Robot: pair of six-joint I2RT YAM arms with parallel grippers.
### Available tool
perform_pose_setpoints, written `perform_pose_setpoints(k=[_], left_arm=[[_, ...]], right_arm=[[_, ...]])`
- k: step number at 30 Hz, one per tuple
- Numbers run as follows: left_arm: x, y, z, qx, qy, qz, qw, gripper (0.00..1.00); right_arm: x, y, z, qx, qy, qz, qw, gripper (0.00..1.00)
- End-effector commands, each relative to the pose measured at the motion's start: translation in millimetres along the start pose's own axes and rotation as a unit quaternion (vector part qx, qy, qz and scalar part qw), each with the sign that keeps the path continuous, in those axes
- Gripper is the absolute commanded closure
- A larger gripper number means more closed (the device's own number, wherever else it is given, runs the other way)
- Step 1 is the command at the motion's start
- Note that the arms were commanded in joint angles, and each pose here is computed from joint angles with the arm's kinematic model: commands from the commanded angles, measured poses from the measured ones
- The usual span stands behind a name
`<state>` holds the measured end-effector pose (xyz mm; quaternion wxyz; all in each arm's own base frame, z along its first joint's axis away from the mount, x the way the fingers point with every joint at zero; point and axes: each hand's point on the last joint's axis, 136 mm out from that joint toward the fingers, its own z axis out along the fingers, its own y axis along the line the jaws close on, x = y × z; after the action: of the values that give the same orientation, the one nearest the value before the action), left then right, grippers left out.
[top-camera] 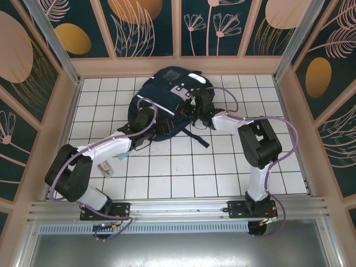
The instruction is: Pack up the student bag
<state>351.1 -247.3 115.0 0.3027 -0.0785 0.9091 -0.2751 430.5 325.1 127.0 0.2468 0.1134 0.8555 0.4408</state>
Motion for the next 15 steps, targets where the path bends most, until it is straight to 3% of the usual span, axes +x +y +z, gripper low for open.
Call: perform_pose_setpoints(k=[1,5,8,15], left_arm=[[-7.1,5.8,7.6,-0.033,-0.013,0.009,0.999,0.30],[-15.7,16.2,18.4,-0.074,-0.025,0.020,0.997,0.33],[-18.7,27.9,22.6,-0.107,-0.034,0.030,0.993,0.50],[-22.6,24.3,26.5,-0.103,-0.036,0.041,0.993,0.80]], right_arm=[[-10.3,73.0,-25.6,-0.107,-0.031,-0.024,0.993,1.00],[-2.6,83.9,-31.6,-0.117,-0.027,-0.027,0.992,1.00],[0.4,85.8,-36.1,-0.126,-0.024,-0.022,0.992,1.00],[-2.2,78.1,-41.3,-0.112,-0.033,-0.031,0.993,1.00]])
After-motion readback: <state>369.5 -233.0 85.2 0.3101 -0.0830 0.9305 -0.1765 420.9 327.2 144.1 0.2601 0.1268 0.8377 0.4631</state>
